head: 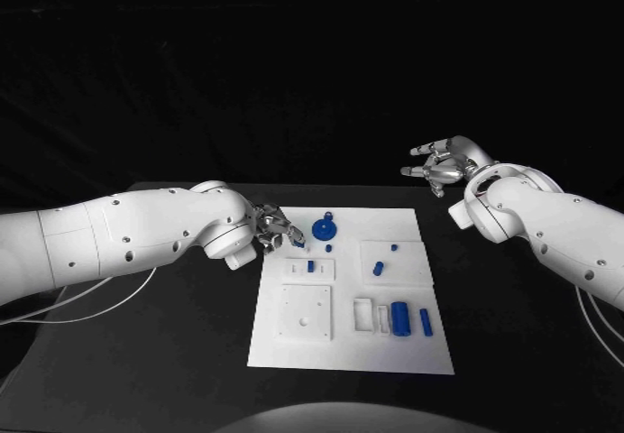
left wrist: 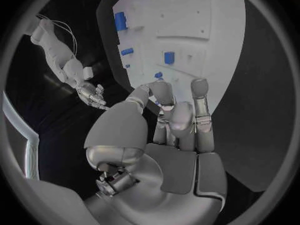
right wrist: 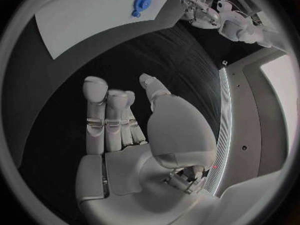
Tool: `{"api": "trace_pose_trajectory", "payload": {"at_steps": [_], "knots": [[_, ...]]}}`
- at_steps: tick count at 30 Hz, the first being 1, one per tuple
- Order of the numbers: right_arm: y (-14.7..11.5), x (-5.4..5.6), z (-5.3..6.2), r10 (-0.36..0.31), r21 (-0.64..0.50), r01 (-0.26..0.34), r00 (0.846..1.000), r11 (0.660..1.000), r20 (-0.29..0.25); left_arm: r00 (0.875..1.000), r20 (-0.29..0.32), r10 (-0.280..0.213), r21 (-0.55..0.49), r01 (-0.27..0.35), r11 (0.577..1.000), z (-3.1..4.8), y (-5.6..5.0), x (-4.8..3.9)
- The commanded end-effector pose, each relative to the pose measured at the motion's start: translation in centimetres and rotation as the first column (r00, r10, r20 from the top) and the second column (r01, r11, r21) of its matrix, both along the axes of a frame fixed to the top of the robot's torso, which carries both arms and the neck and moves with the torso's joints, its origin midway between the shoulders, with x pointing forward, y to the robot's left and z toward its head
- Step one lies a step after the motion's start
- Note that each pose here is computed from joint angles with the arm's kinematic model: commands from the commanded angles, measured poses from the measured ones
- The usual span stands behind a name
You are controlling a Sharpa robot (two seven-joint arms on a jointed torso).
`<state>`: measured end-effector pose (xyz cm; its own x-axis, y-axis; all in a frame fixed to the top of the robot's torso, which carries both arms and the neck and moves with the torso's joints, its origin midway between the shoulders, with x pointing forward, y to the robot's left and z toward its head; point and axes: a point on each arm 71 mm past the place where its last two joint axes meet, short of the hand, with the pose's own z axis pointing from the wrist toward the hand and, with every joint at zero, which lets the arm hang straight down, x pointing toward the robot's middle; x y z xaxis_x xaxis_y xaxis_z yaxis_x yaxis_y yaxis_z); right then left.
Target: Assemble the parts on the task board
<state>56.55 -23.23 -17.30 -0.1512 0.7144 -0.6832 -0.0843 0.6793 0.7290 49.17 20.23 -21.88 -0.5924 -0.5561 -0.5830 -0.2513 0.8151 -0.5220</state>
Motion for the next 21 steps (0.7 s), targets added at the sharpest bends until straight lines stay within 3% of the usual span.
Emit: {"api": "trace_pose_trajectory", "payload": {"at_steps": [1, 9, 21], "knots": [[0.2, 0.0, -0.1, 0.016, -0.008, -0.016, 1.000, 1.000, -0.003, 0.998, 0.056, 0.025, 0.028, -0.027, 0.999, -0.06, -0.2, -0.07], [0.2, -0.1, -0.1, 0.017, -0.008, -0.017, 1.000, 1.000, -0.004, 0.999, 0.051, 0.004, 0.063, -0.007, 0.998, -1.20, -0.5, -0.64], [0.0, -0.1, -0.1, 0.015, -0.009, -0.015, 1.000, 1.000, -0.004, 0.998, 0.059, -0.026, 0.116, 0.019, 0.993, -2.11, -0.3, -1.08]]}}
